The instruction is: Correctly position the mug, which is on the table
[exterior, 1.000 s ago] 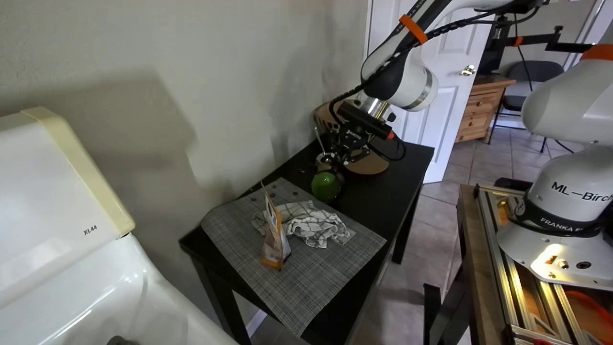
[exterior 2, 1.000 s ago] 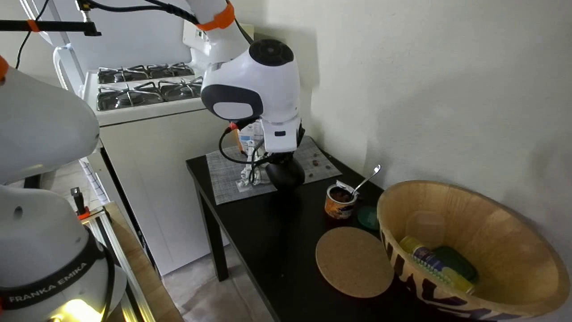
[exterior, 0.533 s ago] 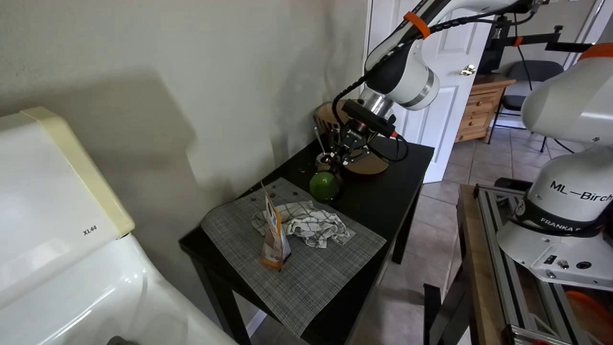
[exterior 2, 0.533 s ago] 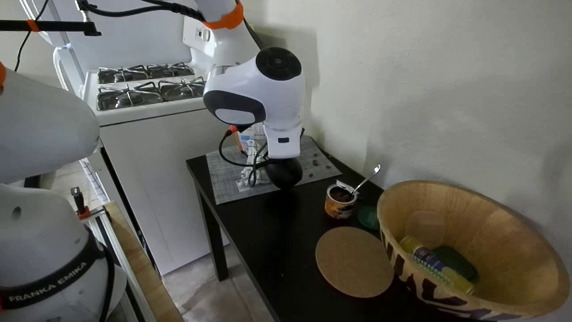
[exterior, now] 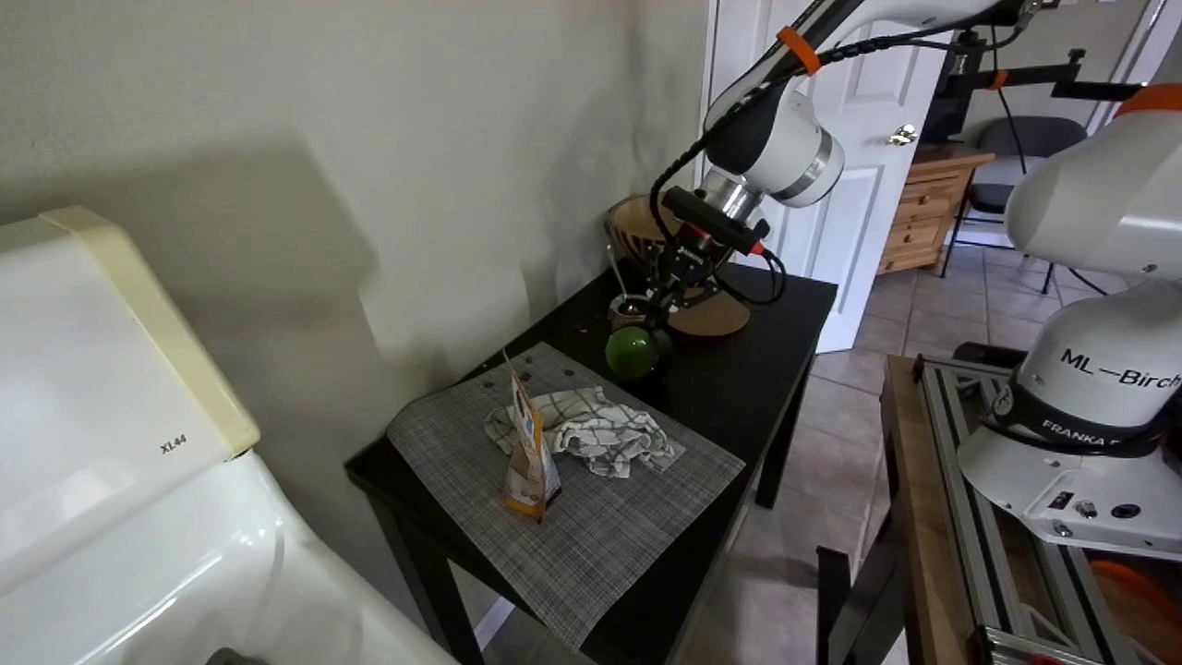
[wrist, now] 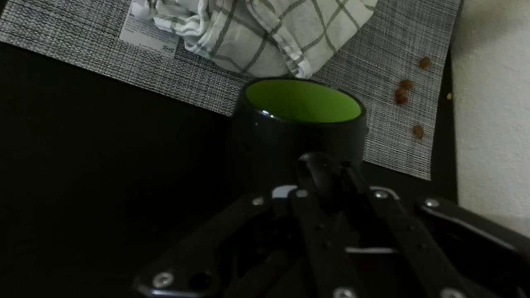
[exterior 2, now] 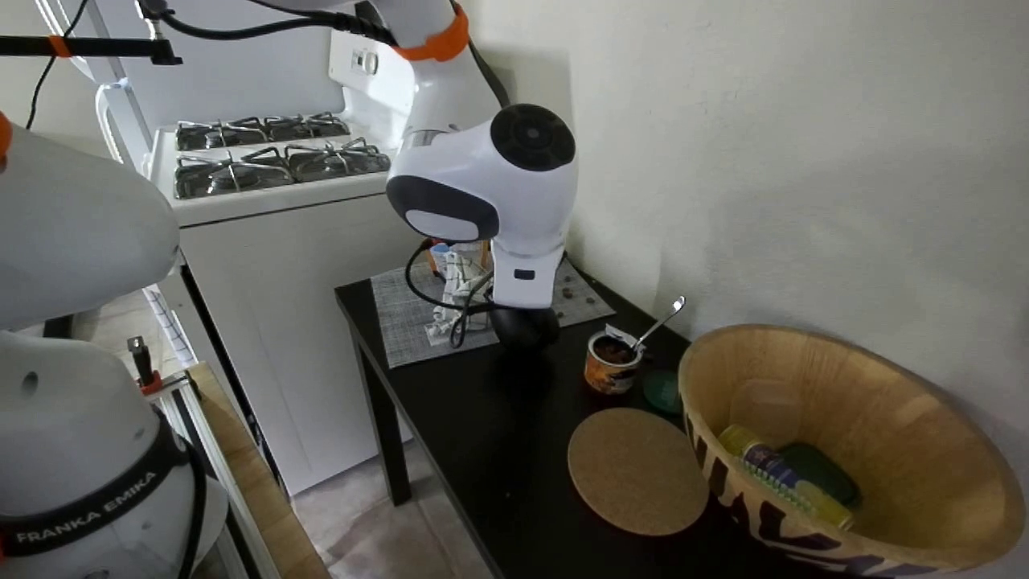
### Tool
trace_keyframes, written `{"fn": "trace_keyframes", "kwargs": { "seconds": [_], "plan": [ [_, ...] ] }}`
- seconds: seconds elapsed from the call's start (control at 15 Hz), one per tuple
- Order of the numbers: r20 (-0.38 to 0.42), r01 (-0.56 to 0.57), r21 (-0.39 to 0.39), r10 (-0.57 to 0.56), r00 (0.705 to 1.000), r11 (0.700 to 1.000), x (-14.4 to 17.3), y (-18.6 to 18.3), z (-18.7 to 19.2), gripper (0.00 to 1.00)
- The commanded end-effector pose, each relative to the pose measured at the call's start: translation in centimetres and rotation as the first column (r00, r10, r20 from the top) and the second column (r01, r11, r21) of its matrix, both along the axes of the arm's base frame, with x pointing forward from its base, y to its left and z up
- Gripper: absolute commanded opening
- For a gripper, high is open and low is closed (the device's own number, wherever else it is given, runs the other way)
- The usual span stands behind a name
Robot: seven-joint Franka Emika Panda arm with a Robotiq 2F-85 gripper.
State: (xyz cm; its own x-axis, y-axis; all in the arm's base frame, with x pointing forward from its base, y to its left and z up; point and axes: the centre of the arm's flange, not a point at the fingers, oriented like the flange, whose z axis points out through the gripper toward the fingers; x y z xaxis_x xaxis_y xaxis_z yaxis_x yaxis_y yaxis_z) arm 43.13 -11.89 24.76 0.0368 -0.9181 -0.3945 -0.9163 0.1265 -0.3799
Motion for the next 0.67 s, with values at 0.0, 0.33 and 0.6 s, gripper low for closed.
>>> {"fn": "trace_keyframes", "kwargs": {
  "seconds": [0.0,0.33,0.6],
  "plan": [
    [-0.013,0.017,0.141,-0.015,1.000,0.990,0.9,-1.8,0.2,0.06],
    [-0.026,0.007,0.293,0.001,1.000,0.956,1.6,-2.9,-0.1,0.06],
    [-0.015,-0.002,0.430,0.009,1.000,0.903,2.5,-3.6,-0.8,0.06]
  ]
}}
